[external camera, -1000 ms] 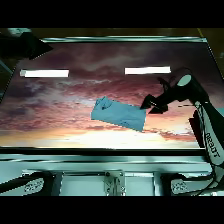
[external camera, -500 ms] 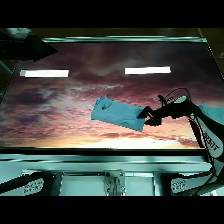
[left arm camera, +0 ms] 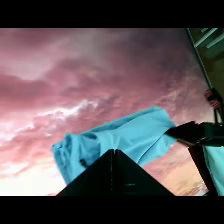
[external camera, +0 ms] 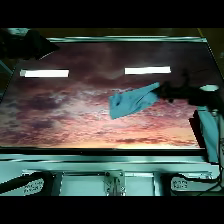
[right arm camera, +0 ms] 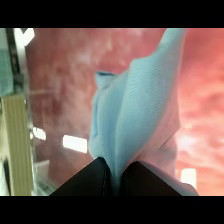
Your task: Fold the shirts.
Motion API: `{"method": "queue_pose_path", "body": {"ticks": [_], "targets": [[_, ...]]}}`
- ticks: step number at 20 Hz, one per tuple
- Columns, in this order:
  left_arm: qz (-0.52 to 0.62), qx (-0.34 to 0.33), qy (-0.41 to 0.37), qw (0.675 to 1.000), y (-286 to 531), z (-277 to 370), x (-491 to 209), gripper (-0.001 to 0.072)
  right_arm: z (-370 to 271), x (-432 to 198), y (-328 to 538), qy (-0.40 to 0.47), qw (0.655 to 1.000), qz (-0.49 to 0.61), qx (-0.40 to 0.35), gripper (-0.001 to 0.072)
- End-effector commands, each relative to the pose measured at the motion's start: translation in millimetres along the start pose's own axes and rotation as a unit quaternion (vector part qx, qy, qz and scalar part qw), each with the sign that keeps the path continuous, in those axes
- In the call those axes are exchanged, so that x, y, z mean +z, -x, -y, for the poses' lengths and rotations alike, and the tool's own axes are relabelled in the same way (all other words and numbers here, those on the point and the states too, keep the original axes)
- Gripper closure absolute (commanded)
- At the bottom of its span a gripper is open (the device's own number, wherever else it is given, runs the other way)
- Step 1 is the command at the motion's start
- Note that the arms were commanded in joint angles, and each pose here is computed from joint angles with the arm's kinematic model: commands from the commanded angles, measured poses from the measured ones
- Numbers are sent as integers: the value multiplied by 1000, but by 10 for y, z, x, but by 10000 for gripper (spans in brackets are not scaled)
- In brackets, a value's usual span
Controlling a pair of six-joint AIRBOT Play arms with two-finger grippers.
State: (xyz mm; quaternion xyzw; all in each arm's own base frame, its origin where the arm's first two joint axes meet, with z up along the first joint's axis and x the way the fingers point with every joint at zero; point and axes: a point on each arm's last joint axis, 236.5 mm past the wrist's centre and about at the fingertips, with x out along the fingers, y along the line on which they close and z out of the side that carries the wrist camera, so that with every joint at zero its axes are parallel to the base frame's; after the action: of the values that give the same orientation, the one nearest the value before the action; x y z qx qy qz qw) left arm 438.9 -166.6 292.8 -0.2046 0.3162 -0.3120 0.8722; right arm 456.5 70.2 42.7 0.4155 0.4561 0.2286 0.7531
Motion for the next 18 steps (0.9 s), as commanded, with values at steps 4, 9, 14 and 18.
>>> {"method": "queue_pose_path", "body": {"ticks": [4, 9, 14, 18], "targets": [[11, -68, 25, 997, 23, 323, 59, 667, 103, 799, 2315, -3, 962, 210, -176, 653], [17, -110, 38, 993, 62, 519, 100, 667, 743, 478, 3442, -87, 925, 257, -267, 643], [27, -155, 50, 986, 159, 753, 156, 667, 1417, -189, 4089, -161, 878, 214, -396, 645], [28, -156, 47, 986, 189, 782, 157, 667, 1778, -679, 4484, -228, 832, 194, -467, 646]]}}
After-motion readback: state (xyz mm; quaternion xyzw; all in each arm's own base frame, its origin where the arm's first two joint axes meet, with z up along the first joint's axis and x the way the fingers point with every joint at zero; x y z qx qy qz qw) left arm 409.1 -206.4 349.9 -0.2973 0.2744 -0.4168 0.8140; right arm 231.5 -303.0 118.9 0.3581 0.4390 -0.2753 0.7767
